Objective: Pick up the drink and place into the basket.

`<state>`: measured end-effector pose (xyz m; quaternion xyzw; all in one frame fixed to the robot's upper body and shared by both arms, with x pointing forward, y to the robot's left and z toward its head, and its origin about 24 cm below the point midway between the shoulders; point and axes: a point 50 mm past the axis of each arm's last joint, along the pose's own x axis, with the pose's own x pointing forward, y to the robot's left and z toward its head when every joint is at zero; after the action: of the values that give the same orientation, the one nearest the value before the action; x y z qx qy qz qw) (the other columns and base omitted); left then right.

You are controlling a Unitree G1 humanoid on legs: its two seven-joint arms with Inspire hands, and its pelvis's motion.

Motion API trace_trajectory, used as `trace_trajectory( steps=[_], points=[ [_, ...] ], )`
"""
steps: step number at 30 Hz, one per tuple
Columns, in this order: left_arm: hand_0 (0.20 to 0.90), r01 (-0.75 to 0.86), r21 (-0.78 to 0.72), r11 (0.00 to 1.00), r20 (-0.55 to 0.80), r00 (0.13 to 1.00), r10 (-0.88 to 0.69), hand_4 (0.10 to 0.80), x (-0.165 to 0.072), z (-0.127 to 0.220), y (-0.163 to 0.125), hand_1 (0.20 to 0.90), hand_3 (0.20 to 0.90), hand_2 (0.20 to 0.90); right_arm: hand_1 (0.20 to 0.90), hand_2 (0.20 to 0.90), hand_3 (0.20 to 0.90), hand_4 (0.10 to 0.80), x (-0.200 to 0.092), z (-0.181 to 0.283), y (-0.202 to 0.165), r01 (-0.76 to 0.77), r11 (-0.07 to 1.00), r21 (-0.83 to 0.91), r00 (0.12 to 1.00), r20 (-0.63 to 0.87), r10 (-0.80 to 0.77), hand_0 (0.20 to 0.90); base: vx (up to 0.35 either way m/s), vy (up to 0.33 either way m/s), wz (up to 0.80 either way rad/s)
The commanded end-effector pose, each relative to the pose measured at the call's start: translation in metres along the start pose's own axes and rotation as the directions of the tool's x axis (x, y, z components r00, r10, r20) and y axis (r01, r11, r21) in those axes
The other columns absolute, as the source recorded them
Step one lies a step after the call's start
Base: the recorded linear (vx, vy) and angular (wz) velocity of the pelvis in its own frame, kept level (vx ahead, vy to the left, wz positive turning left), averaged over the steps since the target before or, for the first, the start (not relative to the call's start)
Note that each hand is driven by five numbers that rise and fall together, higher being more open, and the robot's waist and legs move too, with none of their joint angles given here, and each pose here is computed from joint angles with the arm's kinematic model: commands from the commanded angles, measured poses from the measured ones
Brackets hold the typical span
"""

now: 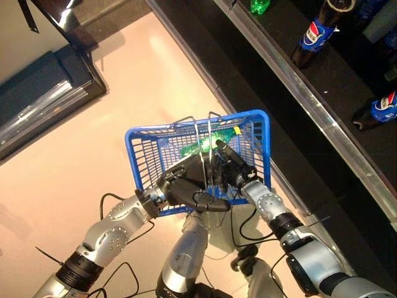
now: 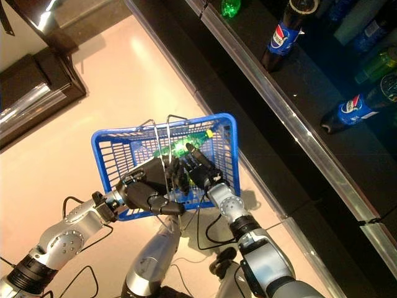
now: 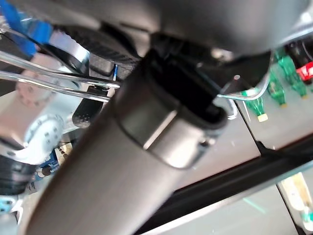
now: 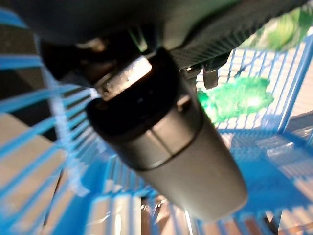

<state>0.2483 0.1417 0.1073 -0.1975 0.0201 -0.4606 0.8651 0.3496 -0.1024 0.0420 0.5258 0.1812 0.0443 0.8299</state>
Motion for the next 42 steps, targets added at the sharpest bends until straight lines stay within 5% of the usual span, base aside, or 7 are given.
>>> trace_trajectory(
  steps=[1,11,16,23,25,30,42],
  points=[
    [0.300,0.494,0.397,0.774,0.468,0.616,-0.633,0.100,0.005,0.102,-0.105,0.300,0.200,0.300,0.900,0.900,0.900,0.800,-0.005,0.014,0.057,-0.276,0.959,-0.071,0.956,0.081,0.281,0.900,0.000,0.000,0.00],
    [0.300,0.400,0.431,0.809,0.498,0.642,-0.583,0.100,-0.017,0.100,-0.096,0.300,0.200,0.300,0.900,0.900,0.900,0.800,-0.059,0.017,0.052,-0.412,0.866,-0.283,0.871,0.154,0.465,0.900,-0.005,-0.020,-0.03],
    [0.300,0.275,0.438,0.856,0.543,0.677,-0.496,0.100,-0.008,0.099,-0.089,0.300,0.200,0.300,0.900,0.900,0.900,0.800,-0.093,0.014,0.065,-0.605,0.712,-0.355,0.725,0.123,0.678,0.900,-0.004,-0.021,-0.08],
    [0.300,-0.247,0.292,0.924,0.677,0.736,-0.018,0.100,-0.012,0.091,-0.032,0.300,0.200,0.300,0.900,0.900,0.900,0.800,-0.124,0.000,0.039,-0.706,0.558,-0.437,0.642,-0.061,0.764,0.900,0.039,-0.011,-0.25],
    [0.300,-0.374,0.192,0.907,0.700,0.700,0.140,0.100,-0.047,0.079,0.004,0.300,0.200,0.300,0.900,0.900,0.900,0.800,-0.126,0.001,0.020,-0.700,0.566,-0.435,0.657,-0.081,0.750,0.900,0.029,-0.005,-0.21],
    [0.300,-0.576,-0.051,0.816,0.630,0.615,0.474,0.100,-0.118,0.026,0.028,0.300,0.200,0.300,0.900,0.900,0.900,0.800,-0.141,0.003,-0.028,-0.615,0.652,-0.445,0.747,-0.061,0.662,0.900,0.051,0.032,-0.18],
    [0.300,-0.898,-0.307,0.314,0.173,0.272,0.947,0.100,-0.158,-0.092,0.058,0.300,0.200,0.300,0.900,0.900,0.900,0.800,-0.153,-0.024,-0.140,-0.068,0.764,-0.642,0.996,-0.083,0.019,0.900,0.063,0.112,-0.04]
  ],
)
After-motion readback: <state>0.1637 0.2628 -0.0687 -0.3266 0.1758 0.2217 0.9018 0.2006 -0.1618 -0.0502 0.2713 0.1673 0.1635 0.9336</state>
